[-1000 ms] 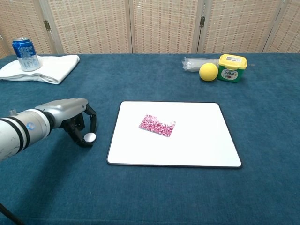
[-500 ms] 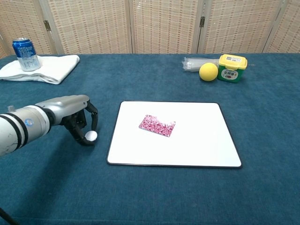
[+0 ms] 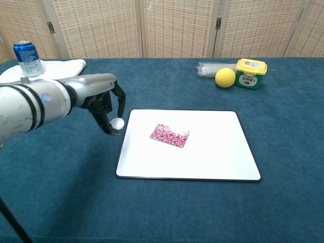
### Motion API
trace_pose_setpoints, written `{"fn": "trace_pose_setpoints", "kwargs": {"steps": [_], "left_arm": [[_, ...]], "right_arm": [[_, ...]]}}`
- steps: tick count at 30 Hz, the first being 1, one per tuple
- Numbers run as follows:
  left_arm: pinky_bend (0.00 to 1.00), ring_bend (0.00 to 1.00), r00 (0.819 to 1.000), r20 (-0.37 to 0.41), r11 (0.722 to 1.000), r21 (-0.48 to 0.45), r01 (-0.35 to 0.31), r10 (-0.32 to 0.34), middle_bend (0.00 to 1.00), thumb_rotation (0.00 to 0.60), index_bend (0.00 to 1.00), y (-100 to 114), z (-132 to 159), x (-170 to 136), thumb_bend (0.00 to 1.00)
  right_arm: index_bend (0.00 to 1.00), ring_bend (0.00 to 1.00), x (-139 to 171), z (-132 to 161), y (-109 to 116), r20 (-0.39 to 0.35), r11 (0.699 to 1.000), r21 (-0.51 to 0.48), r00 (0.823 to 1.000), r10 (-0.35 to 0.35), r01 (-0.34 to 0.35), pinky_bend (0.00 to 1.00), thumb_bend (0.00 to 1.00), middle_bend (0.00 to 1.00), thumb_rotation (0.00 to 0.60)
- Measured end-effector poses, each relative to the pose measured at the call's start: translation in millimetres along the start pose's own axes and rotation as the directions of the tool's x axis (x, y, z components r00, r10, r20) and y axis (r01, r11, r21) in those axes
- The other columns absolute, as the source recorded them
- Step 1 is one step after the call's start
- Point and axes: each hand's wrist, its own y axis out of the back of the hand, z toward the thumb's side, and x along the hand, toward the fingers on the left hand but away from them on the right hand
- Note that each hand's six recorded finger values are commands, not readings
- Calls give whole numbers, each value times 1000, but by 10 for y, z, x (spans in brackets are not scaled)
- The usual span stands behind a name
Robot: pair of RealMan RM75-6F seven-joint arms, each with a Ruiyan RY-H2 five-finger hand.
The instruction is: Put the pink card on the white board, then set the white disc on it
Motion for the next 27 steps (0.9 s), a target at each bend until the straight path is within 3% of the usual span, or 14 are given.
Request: {"fn": "trace_pose_setpoints", "kwargs": {"steps": [5,11,19,27], "left_arm": [[1000,1000,999,34,999,52,-3,1,1000,600,595,23,321,158,239],[1000,1000,999,35,996,86,23,-26,1000,600,593,-99,567,398,239],[1000,1000,998,44,989,143,31,-38,1000,600,592,-183,910,726,239],[1000,1000,997,44,983,176,61,-70,1000,600,589,-270,1177,846,239]], "right_arm": [[0,0,-4,-101,90,23,999,-43,1000,-17,18,0,264,0,600],[0,0,-1,-223,190,35,996,-90,999,-26,29,0,263,0,600],[0,0,-44,-335,206,33,991,-131,999,11,-7,0,264,0,600],[0,0,-98,-416,214,36,986,-166,999,34,-27,0,264,0,600]]}}
